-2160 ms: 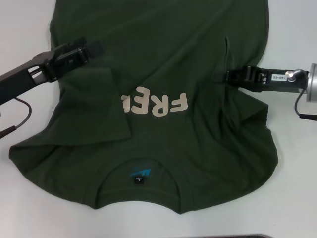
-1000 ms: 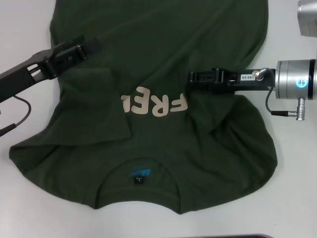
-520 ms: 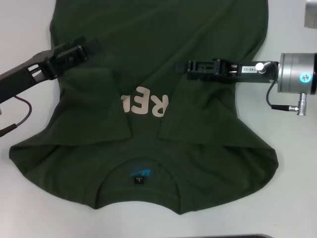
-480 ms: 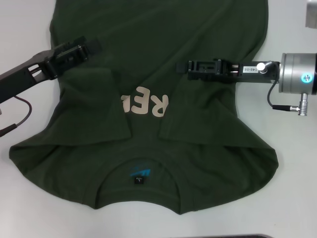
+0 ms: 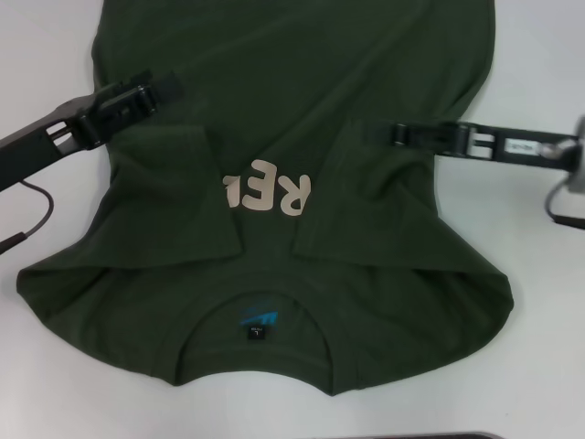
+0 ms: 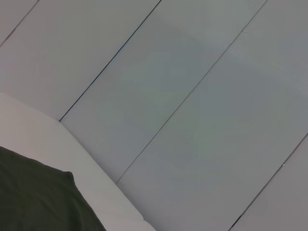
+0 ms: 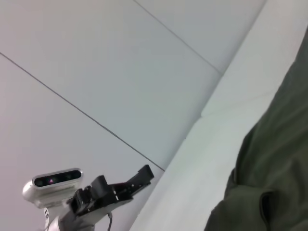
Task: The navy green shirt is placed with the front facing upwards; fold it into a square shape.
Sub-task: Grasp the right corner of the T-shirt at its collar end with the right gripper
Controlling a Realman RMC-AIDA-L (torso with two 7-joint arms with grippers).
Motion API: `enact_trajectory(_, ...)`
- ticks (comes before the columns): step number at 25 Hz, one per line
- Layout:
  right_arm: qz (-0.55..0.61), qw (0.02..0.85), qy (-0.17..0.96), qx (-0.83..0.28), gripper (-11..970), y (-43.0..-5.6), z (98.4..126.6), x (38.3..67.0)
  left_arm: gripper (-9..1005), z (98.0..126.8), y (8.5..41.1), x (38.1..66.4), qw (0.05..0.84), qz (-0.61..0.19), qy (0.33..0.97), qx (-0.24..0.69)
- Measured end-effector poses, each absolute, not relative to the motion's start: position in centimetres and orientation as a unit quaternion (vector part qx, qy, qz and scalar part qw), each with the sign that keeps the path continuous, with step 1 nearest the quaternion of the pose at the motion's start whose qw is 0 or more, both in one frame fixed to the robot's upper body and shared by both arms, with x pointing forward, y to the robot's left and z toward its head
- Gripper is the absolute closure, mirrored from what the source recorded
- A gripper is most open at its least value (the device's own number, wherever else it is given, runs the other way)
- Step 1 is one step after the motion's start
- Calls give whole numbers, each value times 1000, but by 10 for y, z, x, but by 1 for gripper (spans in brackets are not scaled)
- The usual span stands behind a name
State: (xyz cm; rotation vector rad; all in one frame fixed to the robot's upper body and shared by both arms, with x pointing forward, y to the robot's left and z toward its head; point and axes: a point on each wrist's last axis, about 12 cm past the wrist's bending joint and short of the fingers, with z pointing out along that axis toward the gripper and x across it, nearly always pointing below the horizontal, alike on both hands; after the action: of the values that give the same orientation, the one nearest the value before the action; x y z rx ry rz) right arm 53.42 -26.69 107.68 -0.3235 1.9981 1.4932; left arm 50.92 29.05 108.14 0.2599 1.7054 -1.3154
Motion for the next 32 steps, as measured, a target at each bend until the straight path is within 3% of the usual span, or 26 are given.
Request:
enact_trajectory(18,540,228,810,9,128,-379,1052,422,137,1082,291,504,465,-548,687,106)
enact_trajectory(32,501,175,846,51,133,-389,1044,420,138,1082,291,505,466,-545,689,104)
